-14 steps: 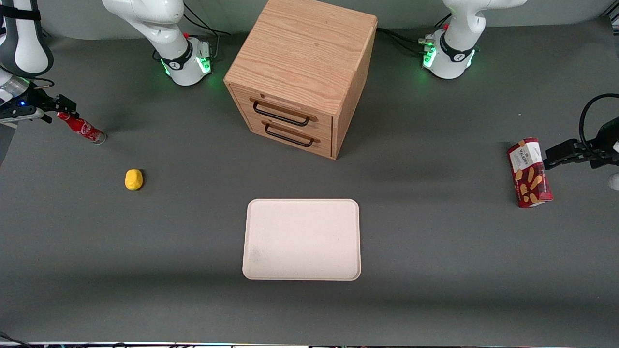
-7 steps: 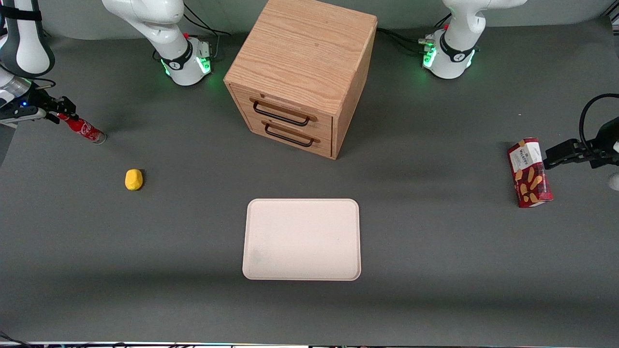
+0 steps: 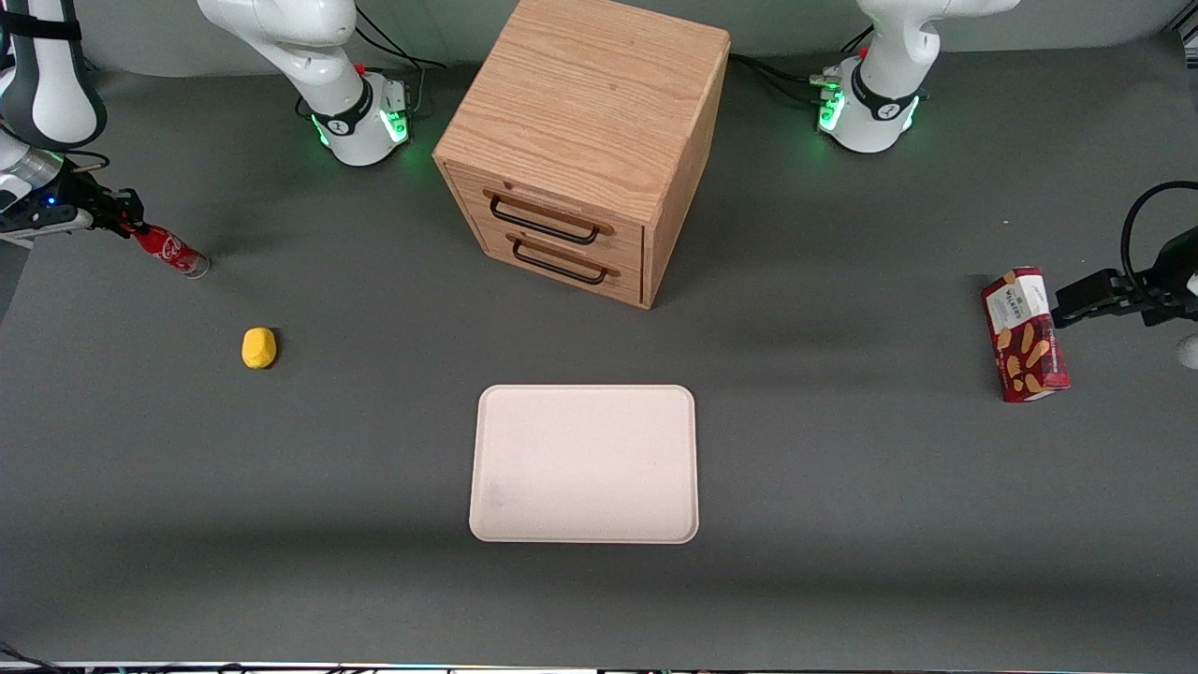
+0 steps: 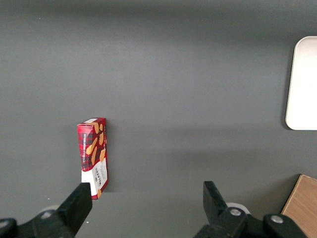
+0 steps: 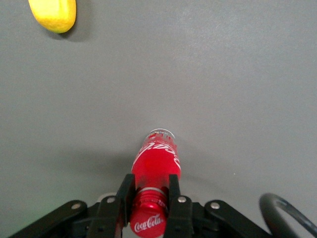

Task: Place coke bottle on tray
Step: 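Lift the grasped bottle with the right gripper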

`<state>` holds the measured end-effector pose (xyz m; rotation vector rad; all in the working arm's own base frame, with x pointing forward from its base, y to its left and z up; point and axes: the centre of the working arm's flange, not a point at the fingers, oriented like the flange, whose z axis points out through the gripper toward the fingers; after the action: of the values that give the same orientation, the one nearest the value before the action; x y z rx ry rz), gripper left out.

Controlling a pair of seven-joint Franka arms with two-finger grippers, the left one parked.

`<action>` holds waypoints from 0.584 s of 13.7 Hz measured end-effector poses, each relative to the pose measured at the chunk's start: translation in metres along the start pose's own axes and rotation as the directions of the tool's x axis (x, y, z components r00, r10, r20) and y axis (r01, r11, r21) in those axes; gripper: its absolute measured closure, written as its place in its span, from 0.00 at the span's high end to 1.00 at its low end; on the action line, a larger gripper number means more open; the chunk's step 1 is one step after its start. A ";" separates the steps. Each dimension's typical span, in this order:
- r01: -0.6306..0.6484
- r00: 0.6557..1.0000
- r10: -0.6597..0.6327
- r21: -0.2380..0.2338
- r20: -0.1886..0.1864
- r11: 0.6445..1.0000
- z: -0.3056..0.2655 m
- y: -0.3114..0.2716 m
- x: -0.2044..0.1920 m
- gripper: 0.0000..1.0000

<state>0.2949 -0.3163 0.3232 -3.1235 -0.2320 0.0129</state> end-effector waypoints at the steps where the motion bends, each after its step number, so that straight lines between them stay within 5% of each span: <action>1: 0.003 1.000 -0.003 0.005 0.005 1.000 0.000 -0.001 0.001 0.32; 8: 0.064 0.995 -0.066 0.033 0.071 0.997 -0.087 0.006 0.045 0.32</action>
<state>0.3409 -0.3167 0.4097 -3.0865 -0.3306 0.1272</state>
